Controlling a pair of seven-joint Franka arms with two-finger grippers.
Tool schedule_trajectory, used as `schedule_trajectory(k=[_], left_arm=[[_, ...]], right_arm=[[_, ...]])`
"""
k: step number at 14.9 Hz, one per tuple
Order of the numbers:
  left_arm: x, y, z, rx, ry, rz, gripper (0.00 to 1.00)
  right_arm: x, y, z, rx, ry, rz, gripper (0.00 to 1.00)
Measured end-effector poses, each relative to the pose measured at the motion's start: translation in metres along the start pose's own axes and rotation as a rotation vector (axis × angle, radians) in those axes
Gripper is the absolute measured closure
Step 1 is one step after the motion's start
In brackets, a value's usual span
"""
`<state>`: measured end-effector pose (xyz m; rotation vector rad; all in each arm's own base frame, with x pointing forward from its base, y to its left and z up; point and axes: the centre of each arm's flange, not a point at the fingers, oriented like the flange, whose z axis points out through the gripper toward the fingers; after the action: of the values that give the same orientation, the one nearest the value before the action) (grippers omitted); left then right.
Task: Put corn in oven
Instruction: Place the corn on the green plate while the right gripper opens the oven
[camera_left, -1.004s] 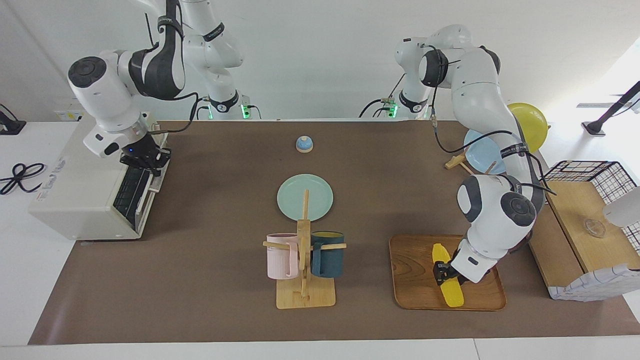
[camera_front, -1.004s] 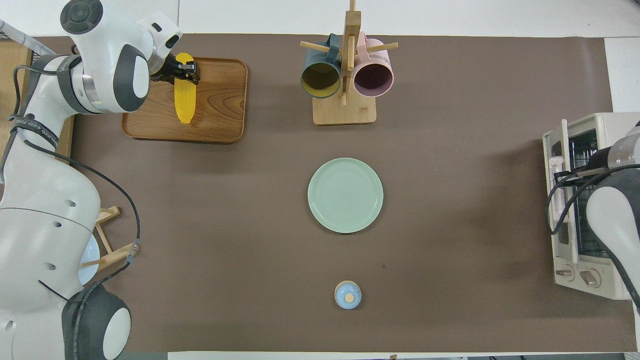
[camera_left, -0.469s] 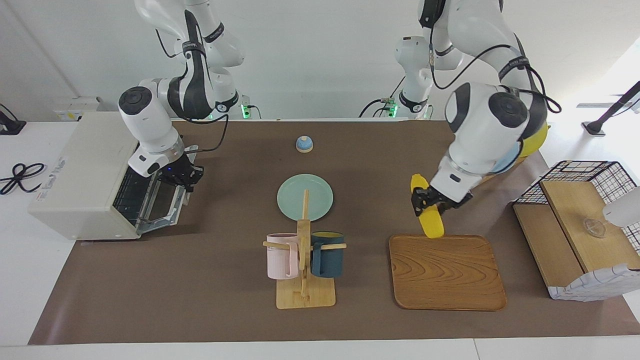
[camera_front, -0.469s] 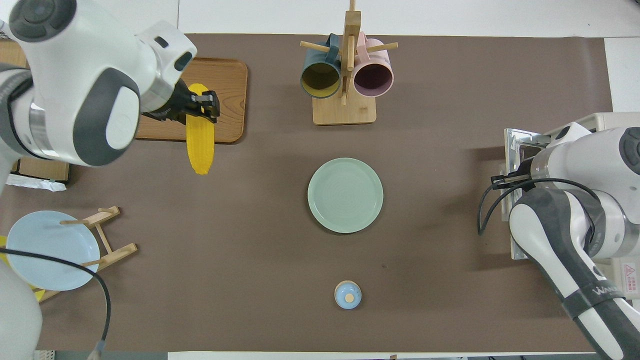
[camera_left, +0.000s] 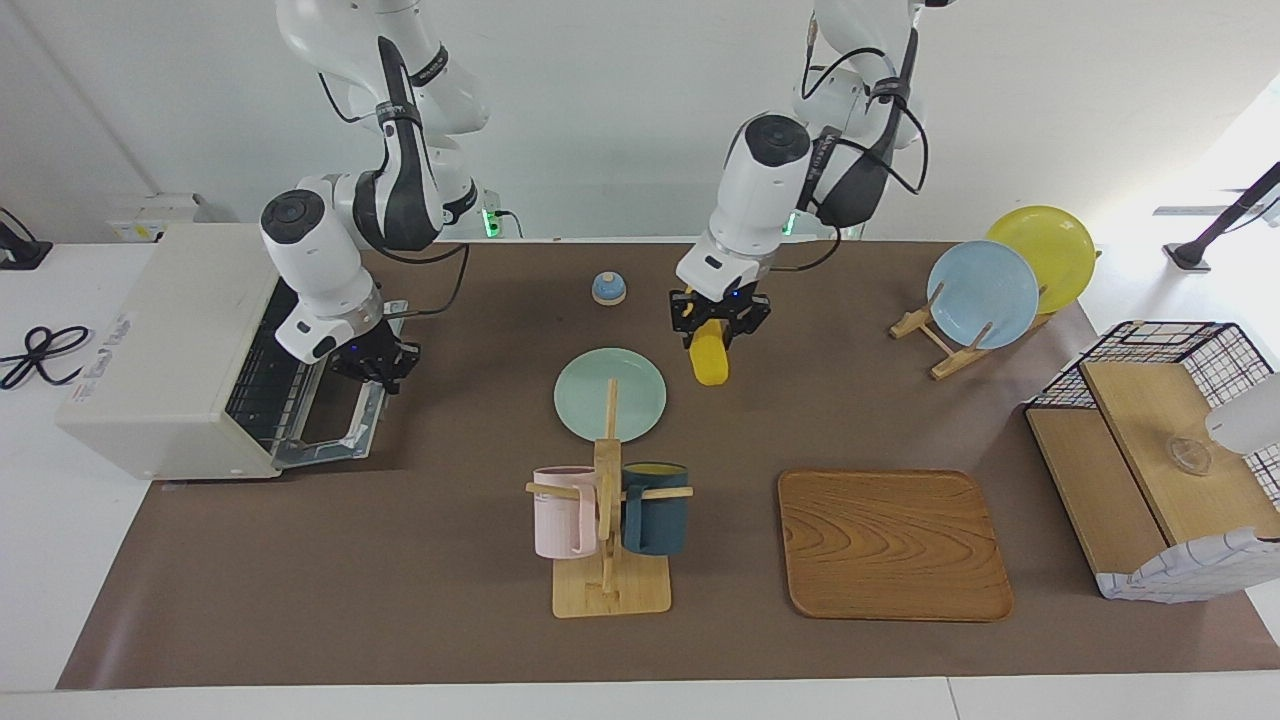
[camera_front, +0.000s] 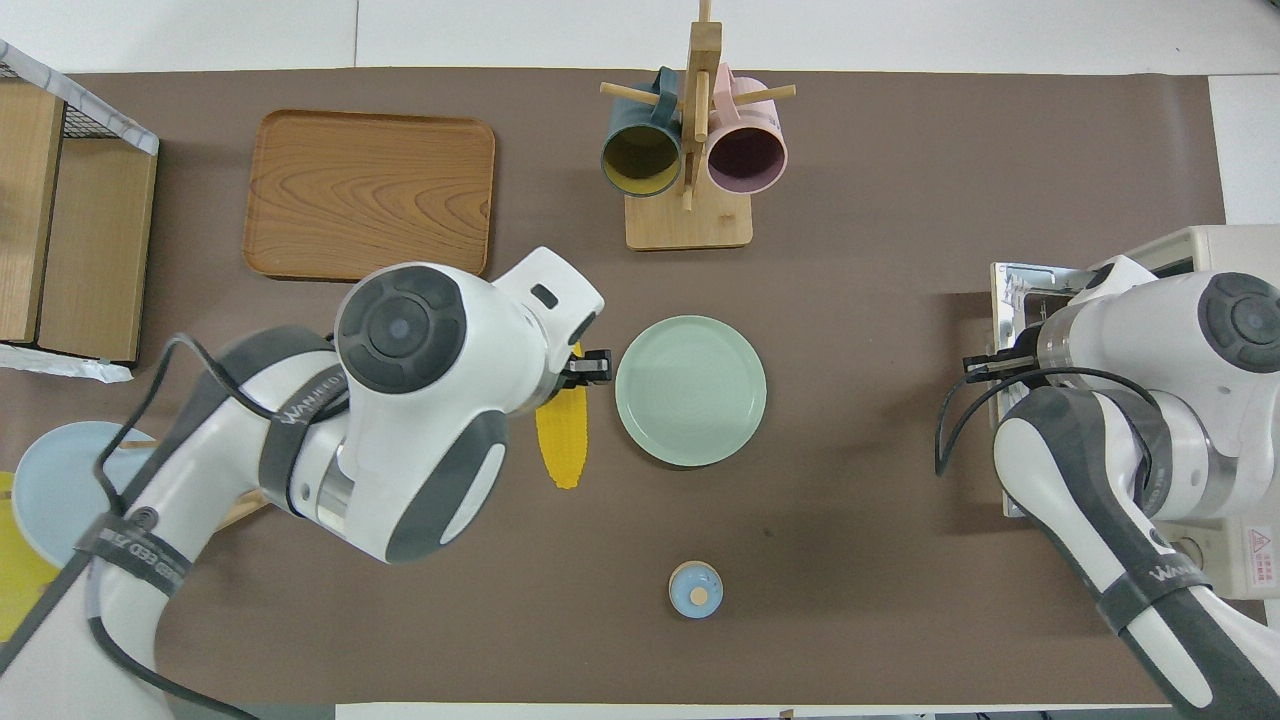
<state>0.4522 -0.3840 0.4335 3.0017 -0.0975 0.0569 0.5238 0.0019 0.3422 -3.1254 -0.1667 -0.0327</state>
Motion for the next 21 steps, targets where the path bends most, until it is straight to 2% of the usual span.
schedule_trajectory(k=[3,8,15,16,20,21], left_arm=[[-0.018,0.039,0.029,-0.023,0.024,0.000,0.44],[-0.002,0.095,0.091,-0.038,0.038,-0.036,0.44],[0.023,0.087,0.119,-0.046,0.079,-0.053,0.44],[0.024,0.086,0.121,-0.044,0.078,-0.053,0.44],[0.024,0.085,0.124,-0.038,0.078,-0.050,0.44],[0.025,0.084,0.124,-0.033,0.082,-0.044,0.37]], right_arm=[[0.002,-0.003,0.021,0.003,-0.009,-0.003,0.99],[0.004,-0.003,0.039,0.005,-0.020,-0.004,0.99],[0.012,-0.007,0.026,-0.005,-0.010,-0.021,0.99],[0.017,-0.009,0.019,-0.005,-0.016,-0.024,0.93],[0.039,-0.032,-0.035,-0.004,-0.013,-0.070,0.54],[0.040,-0.038,-0.048,-0.005,0.002,-0.079,0.42]])
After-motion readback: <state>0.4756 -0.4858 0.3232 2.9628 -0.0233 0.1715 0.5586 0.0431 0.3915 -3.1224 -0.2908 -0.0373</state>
